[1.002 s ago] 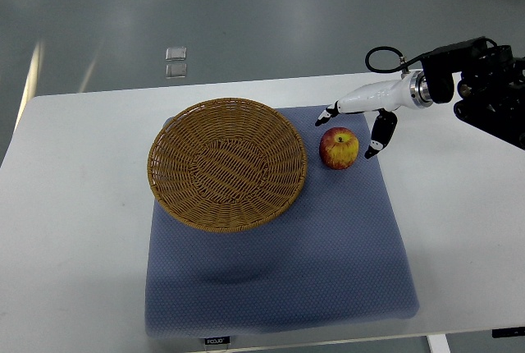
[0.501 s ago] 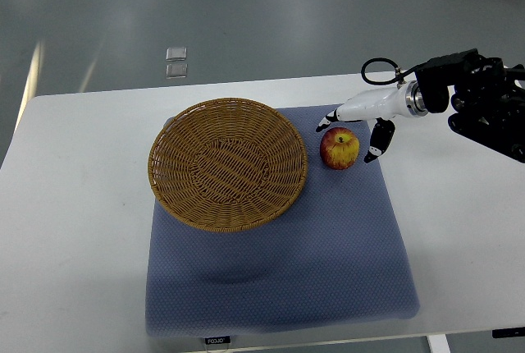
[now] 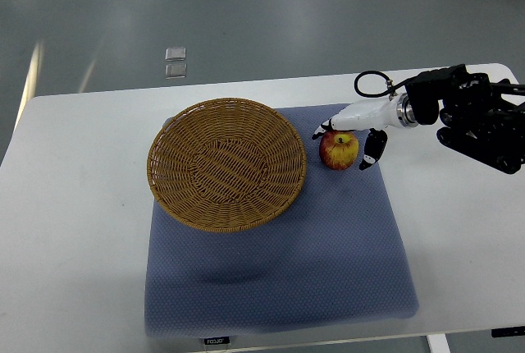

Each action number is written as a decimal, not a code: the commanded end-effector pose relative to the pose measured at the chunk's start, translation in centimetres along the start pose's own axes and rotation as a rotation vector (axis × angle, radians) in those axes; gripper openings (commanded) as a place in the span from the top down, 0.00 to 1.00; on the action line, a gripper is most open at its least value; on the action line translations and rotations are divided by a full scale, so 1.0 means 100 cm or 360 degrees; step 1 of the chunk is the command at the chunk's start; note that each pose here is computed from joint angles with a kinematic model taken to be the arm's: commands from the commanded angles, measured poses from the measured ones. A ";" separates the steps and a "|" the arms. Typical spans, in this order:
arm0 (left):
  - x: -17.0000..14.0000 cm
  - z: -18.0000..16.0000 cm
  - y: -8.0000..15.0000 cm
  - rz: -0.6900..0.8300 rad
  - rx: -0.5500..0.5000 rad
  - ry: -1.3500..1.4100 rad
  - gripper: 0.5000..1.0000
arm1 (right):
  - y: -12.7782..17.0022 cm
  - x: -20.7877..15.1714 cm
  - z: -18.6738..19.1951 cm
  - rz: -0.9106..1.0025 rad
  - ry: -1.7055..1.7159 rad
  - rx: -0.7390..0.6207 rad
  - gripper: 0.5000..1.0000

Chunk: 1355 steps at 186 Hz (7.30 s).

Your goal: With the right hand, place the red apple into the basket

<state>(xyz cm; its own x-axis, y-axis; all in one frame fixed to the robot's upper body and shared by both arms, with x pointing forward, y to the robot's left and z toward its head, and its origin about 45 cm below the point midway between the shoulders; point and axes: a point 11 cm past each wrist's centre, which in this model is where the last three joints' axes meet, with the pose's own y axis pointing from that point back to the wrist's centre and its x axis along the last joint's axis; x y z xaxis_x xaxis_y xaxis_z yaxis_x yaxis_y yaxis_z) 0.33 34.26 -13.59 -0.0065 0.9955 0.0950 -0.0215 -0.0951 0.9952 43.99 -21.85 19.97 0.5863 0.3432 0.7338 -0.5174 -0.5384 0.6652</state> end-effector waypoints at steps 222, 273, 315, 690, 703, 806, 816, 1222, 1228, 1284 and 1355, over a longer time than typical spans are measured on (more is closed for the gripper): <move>0.000 0.000 0.000 0.0000 0.0000 0.0000 0.00 | -0.003 0.003 -0.001 0.0032 0.0013 -0.0015 0.57; 0.000 0.000 0.000 0.0000 0.0000 0.0000 0.00 | 0.005 0.027 0.003 0.0087 0.0061 -0.0042 0.57; 0.000 0.000 0.000 0.0000 0.0000 0.0000 0.00 | 0.010 0.050 0.000 0.0138 0.0107 -0.0046 0.55; 0.000 0.000 0.000 0.0000 0.0000 0.0000 0.00 | -0.059 0.096 -0.128 0.0181 0.0286 0.0302 0.21; 0.000 0.000 0.000 0.0000 0.0000 0.0000 0.00 | -0.053 0.106 -0.126 0.0207 0.0303 0.0295 0.20; 0.000 0.000 0.000 0.0000 0.0000 0.0000 0.00 | 0.001 0.105 -0.010 0.0416 -0.0092 -0.0009 0.17; 0.000 0.000 0.000 0.0000 0.0000 0.0000 0.00 | 0.003 0.103 -0.005 0.0489 -0.0208 0.0005 0.17; 0.000 0.000 0.000 0.0000 0.0000 0.0000 0.00 | -0.025 0.011 0.044 0.1554 -0.3249 0.0683 0.16; 0.000 0.000 0.000 0.0000 0.0000 0.0000 0.00 | -0.025 0.011 0.044 0.1558 -0.3250 0.0681 0.16; 0.000 0.000 0.000 0.0000 0.0000 0.0000 0.00 | -0.025 0.012 0.045 0.1584 -0.3253 0.0666 0.16; 0.000 0.000 0.000 0.0000 0.0000 0.0000 0.00 | -0.024 0.009 0.048 0.1614 -0.3251 0.0611 0.15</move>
<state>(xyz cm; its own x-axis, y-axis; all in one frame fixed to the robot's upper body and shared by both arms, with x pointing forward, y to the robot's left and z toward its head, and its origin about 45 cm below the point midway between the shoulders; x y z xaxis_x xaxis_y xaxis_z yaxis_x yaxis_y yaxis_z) 0.33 34.26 -13.59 -0.0065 0.9955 0.0950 -0.0215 -0.0951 0.9952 48.79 -23.91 18.41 0.0744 -0.8530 -0.5166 -0.9885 -0.1314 0.0746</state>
